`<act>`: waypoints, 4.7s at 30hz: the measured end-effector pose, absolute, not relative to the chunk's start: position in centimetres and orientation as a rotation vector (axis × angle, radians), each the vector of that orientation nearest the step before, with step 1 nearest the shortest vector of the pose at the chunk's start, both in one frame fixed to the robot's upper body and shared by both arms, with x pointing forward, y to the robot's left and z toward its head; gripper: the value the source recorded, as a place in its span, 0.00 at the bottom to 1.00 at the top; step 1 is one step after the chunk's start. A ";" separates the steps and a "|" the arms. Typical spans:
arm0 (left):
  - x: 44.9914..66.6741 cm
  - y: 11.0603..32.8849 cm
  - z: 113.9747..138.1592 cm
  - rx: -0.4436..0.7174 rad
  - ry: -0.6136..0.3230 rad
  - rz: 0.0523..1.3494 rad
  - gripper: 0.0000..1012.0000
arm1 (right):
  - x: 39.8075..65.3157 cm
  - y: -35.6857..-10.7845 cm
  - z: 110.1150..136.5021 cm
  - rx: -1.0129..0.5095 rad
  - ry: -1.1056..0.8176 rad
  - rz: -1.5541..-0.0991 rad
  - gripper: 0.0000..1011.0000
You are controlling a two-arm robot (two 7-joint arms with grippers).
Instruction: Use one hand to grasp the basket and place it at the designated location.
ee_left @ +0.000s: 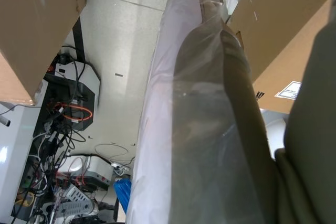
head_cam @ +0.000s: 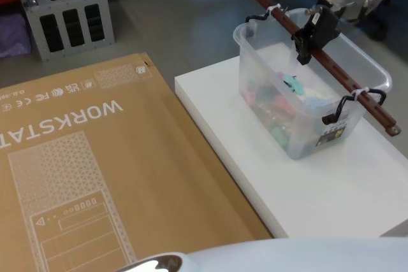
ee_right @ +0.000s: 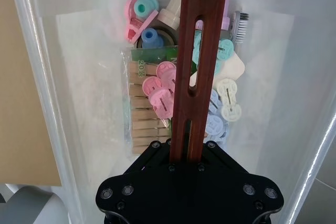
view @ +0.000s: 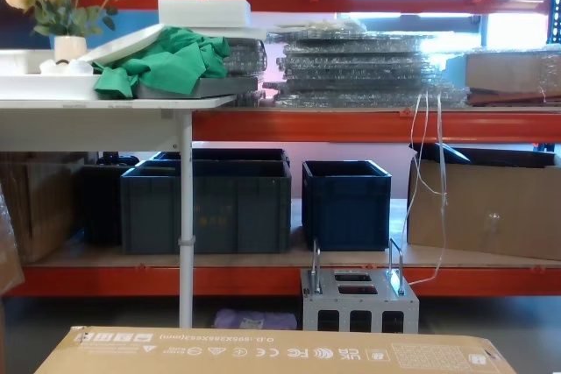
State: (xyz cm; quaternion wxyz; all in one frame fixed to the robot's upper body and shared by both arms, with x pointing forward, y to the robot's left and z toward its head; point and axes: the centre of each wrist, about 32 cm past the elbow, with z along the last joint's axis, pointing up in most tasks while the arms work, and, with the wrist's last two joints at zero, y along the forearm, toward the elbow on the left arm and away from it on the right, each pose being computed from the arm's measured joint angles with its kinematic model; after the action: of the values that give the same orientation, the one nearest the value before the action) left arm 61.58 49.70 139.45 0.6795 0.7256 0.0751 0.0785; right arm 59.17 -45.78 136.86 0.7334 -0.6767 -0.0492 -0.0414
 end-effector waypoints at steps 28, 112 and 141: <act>61.6 49.7 139.4 1.629 0.169 0.176 0.00 | 57.4 -45.8 141.8 -1.486 -0.214 -0.163 0.00; 61.6 49.7 139.4 1.629 0.169 0.176 0.00 | 59.4 -31.7 145.3 -1.529 -0.853 0.400 0.00; 61.6 49.7 139.4 1.629 0.169 0.176 0.00 | 54.9 -24.5 143.5 -1.443 -1.136 0.684 0.00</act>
State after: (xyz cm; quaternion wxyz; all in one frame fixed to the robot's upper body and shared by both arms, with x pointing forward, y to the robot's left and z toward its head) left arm 61.58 49.70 139.45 0.6795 0.7256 0.0752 0.0785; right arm 54.94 -24.50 143.51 0.5572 -0.6115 -0.4812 0.2899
